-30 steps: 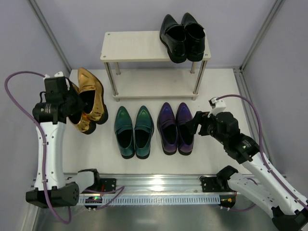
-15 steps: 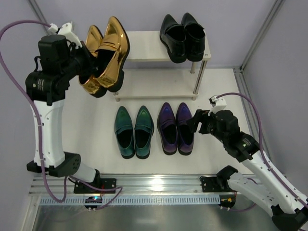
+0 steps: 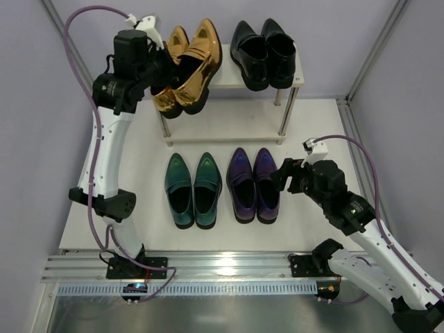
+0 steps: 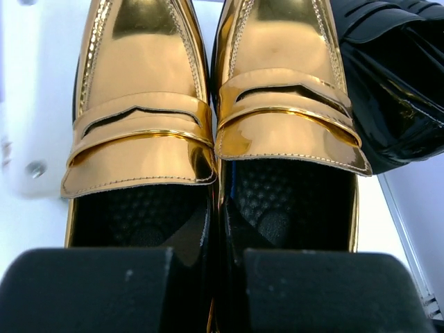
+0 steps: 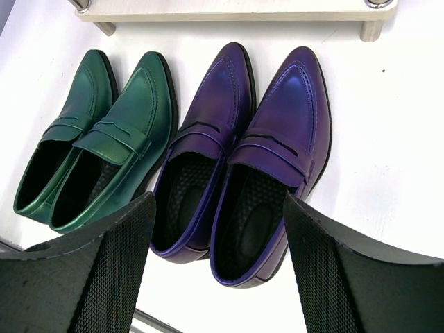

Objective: Place and organize the shoes onto the shoe shelf

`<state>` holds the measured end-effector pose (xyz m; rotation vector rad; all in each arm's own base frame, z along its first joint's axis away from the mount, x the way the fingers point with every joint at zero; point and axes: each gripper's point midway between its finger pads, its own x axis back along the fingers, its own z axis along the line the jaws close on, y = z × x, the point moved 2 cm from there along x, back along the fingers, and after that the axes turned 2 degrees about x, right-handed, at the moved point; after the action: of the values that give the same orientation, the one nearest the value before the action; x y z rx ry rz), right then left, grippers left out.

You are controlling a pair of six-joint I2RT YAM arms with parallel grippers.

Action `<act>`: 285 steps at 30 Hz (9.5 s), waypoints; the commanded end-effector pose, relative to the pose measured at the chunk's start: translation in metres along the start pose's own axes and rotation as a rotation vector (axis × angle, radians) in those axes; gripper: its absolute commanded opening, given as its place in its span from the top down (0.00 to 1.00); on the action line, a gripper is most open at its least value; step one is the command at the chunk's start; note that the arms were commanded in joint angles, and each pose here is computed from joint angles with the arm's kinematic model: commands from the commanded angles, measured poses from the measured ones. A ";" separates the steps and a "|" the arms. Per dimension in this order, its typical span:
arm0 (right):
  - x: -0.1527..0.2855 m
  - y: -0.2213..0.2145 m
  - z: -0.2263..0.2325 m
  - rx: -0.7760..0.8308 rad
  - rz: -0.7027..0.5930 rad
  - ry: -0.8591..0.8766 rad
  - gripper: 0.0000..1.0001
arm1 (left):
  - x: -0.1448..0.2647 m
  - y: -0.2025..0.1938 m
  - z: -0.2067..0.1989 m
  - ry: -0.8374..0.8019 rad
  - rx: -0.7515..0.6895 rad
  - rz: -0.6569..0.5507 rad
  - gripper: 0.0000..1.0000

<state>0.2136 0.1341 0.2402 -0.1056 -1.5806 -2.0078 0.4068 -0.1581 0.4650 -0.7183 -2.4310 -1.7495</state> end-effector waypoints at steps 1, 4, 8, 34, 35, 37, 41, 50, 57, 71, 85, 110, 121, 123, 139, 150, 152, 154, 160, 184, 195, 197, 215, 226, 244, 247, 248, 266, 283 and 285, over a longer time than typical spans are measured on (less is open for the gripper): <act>-0.001 0.003 0.000 0.001 -0.040 0.002 0.24 | 0.045 0.106 -0.050 -0.173 -0.054 -0.446 1.00; -0.001 0.002 -0.002 -0.001 -0.042 -0.007 0.25 | 0.035 0.110 -0.048 -0.126 -0.088 -0.480 1.00; -0.002 -0.001 -0.005 -0.001 -0.040 -0.019 0.25 | 0.038 0.117 -0.049 -0.084 -0.139 -0.525 1.00; 0.000 -0.007 -0.014 -0.013 -0.039 -0.063 0.25 | 0.002 0.139 -0.037 0.210 -0.320 -0.697 1.00; 0.000 -0.007 -0.014 -0.013 -0.039 -0.064 0.24 | 0.001 0.139 -0.036 0.214 -0.322 -0.697 1.00; 0.002 -0.008 -0.015 -0.013 -0.039 -0.064 0.24 | -0.003 0.137 -0.034 0.228 -0.324 -0.691 1.00; 0.003 -0.009 -0.016 -0.013 -0.042 -0.066 0.24 | -0.004 0.137 -0.031 0.252 -0.332 -0.690 1.00; 0.003 -0.013 -0.017 -0.011 -0.035 -0.066 0.24 | -0.022 0.127 -0.024 0.296 -0.343 -0.665 1.00; 0.004 -0.013 -0.019 -0.009 -0.041 -0.072 0.25 | -0.034 0.122 -0.025 0.290 -0.324 -0.658 1.00; 0.008 -0.016 -0.024 -0.004 -0.044 -0.088 0.24 | -0.040 0.119 -0.024 0.292 -0.305 -0.655 0.97; 0.011 -0.016 -0.026 -0.003 -0.050 -0.099 0.24 | -0.010 0.138 -0.034 0.256 -0.270 -0.736 0.75; -0.007 0.043 0.032 -0.046 -0.085 0.104 0.26 | 0.070 -0.104 0.011 0.019 0.033 -0.275 0.31; -0.057 -0.063 0.008 -0.121 0.211 -0.045 0.27 | 0.080 -0.270 0.047 -0.030 0.140 0.086 0.30; -0.063 -0.083 0.013 -0.101 0.265 -0.067 0.27 | 0.087 -0.276 0.052 -0.017 0.131 0.099 0.30; -0.086 -0.158 0.008 -0.054 0.426 -0.381 0.65 | 0.098 -0.312 0.064 -0.026 0.136 0.167 0.31; -0.068 -0.100 0.036 0.047 0.313 -0.261 0.96 | 0.096 -0.304 0.059 -0.038 0.130 0.161 0.32; -0.060 -0.079 0.044 0.068 0.292 -0.238 0.96 | 0.096 -0.300 0.058 -0.039 0.126 0.151 0.32; -0.051 -0.057 0.052 0.093 0.259 -0.218 0.96 | 0.096 -0.300 0.059 -0.029 0.121 0.156 0.32; -0.031 -0.013 0.064 0.122 0.143 -0.171 0.96 | 0.100 -0.295 0.061 -0.019 0.116 0.143 0.33; -0.170 0.122 0.056 0.125 -0.307 -0.253 0.96 | 0.127 -0.296 0.067 -0.027 0.154 0.119 0.34; -0.217 0.151 0.049 0.128 -0.335 -0.134 0.96 | 0.135 -0.298 0.070 -0.022 0.168 0.115 0.34; -0.224 0.151 0.045 0.134 -0.332 -0.139 0.96 | 0.136 -0.298 0.070 -0.023 0.171 0.114 0.34; -0.270 0.171 0.003 0.092 -0.314 -0.194 0.96 | 0.138 -0.301 0.072 -0.022 0.183 0.121 0.35; -0.265 0.164 -0.022 0.096 -0.286 -0.246 0.96 | 0.137 -0.300 0.071 -0.020 0.178 0.118 0.35; -0.277 0.138 -0.039 0.074 -0.276 -0.271 0.39 | 0.136 -0.302 0.074 -0.004 0.169 0.121 0.35; -0.274 0.138 -0.036 0.075 -0.289 -0.245 0.35 | 0.136 -0.301 0.075 0.000 0.169 0.118 0.35; -0.272 0.138 -0.034 0.075 -0.295 -0.237 0.34 | 0.136 -0.301 0.075 0.001 0.169 0.117 0.35; -0.205 0.158 -0.004 0.059 -0.486 -0.110 0.28 | 0.138 -0.291 0.076 0.011 0.167 0.080 0.35; -0.101 0.016 0.080 0.026 -0.285 -0.038 0.28 | 0.089 -0.355 0.068 0.045 0.135 0.406 0.36; -0.091 0.000 0.064 0.030 -0.254 -0.100 0.28 | 0.083 -0.357 0.061 0.024 0.129 0.400 0.36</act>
<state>0.2786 0.2574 0.2204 0.1426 -1.7452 -2.0690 0.1959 -0.1437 0.1423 -1.0097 -2.0807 -1.4308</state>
